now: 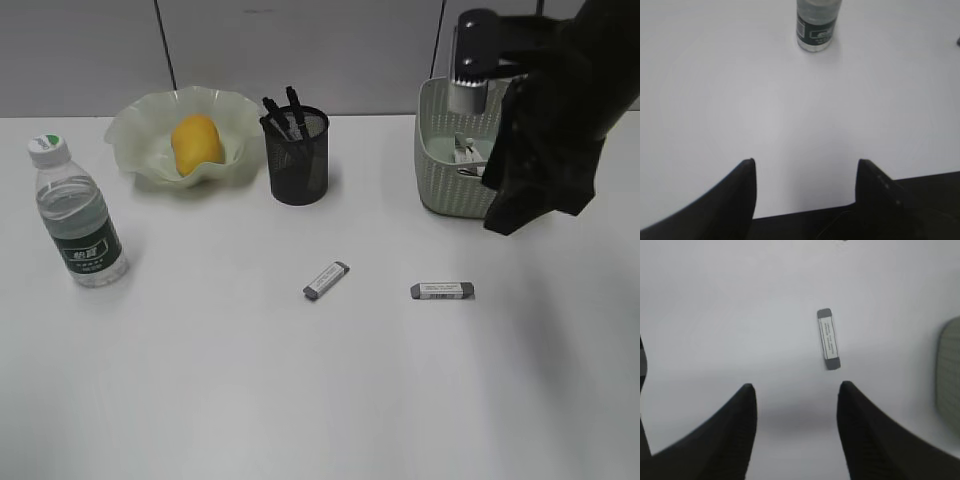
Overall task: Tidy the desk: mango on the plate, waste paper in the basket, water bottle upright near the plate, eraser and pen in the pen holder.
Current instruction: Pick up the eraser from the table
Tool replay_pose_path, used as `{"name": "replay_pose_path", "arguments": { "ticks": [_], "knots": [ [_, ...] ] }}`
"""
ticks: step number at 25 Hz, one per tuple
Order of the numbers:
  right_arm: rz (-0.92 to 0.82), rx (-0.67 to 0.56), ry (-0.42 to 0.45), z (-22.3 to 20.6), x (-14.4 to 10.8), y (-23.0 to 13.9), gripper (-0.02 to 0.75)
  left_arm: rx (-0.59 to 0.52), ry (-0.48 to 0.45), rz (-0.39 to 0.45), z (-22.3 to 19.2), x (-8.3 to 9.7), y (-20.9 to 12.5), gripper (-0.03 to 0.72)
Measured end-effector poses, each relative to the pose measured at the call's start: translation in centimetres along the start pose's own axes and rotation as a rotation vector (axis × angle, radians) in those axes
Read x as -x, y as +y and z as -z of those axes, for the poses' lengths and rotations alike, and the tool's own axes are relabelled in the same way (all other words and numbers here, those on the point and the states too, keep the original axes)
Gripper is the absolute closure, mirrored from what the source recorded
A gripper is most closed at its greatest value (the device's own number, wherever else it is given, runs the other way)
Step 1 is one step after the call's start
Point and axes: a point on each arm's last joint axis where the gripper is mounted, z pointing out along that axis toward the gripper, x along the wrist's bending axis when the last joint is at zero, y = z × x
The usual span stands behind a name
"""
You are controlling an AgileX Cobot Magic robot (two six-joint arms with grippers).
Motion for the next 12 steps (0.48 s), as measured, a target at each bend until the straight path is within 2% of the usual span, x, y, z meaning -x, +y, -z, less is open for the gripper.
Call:
{"name": "replay_pose_path", "arguments": {
  "ticks": [4,12],
  "knots": [
    [0.024,-0.013,0.045,-3.4,1.0,0.0,0.355,0.062,-0.042,0.012,0.1,0.9,-3.4,0.211],
    [0.021,-0.028,0.050,-7.9,2.4,-0.2,0.365,0.245,-0.030,0.005,1.2,1.7,-7.0,0.211]
  ]
}}
